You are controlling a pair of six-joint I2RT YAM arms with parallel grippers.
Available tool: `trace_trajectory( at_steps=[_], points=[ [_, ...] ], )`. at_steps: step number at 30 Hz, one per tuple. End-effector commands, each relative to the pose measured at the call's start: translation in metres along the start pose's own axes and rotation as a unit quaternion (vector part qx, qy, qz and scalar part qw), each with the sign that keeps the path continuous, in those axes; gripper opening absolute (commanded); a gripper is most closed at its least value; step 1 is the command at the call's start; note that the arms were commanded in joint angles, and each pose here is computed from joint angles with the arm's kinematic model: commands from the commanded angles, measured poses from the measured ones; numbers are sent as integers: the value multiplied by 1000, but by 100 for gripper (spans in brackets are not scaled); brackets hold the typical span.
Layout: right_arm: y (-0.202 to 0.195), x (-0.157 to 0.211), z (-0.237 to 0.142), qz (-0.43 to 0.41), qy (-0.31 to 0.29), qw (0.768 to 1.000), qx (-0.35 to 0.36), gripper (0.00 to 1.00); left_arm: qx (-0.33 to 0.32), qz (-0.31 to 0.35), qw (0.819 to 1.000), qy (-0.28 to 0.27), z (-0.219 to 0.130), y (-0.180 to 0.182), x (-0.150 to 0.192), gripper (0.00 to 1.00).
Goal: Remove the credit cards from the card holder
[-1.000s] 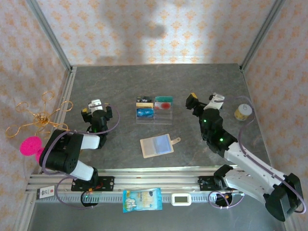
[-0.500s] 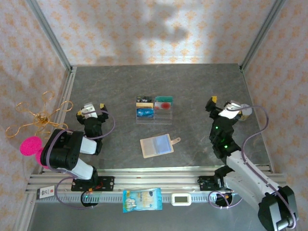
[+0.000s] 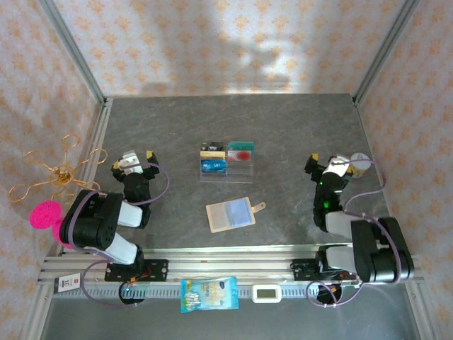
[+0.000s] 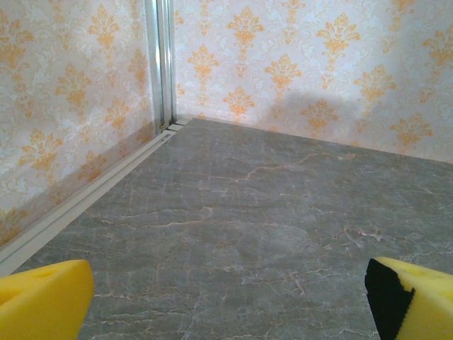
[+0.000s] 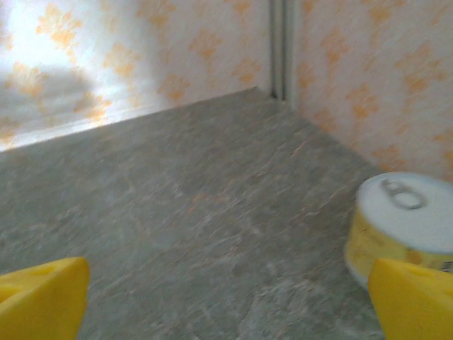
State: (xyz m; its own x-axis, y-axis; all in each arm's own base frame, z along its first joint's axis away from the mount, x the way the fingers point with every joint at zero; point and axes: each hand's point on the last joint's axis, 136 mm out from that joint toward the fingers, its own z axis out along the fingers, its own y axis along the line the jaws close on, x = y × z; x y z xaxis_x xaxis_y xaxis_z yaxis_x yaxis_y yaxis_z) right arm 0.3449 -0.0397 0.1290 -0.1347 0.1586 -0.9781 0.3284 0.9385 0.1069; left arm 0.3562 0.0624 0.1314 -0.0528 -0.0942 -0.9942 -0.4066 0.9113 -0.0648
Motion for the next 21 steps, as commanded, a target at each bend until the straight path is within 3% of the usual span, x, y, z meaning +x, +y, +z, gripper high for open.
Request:
trace_trajectory(
  at_steps=[1,4,6,21],
  points=[
    [15,-15,7,26,-44,998,-40,100,-2,-16,1000,-16,-1,1,-7,100],
    [15,-6,10,27,-54,997,-43,100,-2,-16,1000,-16,-1,1,-6,100],
    [13,2,21,24,-18,999,-25,100,-2,-16,1000,-16,-1,1,-7,100],
    [12,0,19,24,-27,999,-25,100,-2,-16,1000,-16,-1,1,-7,100]
  ],
)
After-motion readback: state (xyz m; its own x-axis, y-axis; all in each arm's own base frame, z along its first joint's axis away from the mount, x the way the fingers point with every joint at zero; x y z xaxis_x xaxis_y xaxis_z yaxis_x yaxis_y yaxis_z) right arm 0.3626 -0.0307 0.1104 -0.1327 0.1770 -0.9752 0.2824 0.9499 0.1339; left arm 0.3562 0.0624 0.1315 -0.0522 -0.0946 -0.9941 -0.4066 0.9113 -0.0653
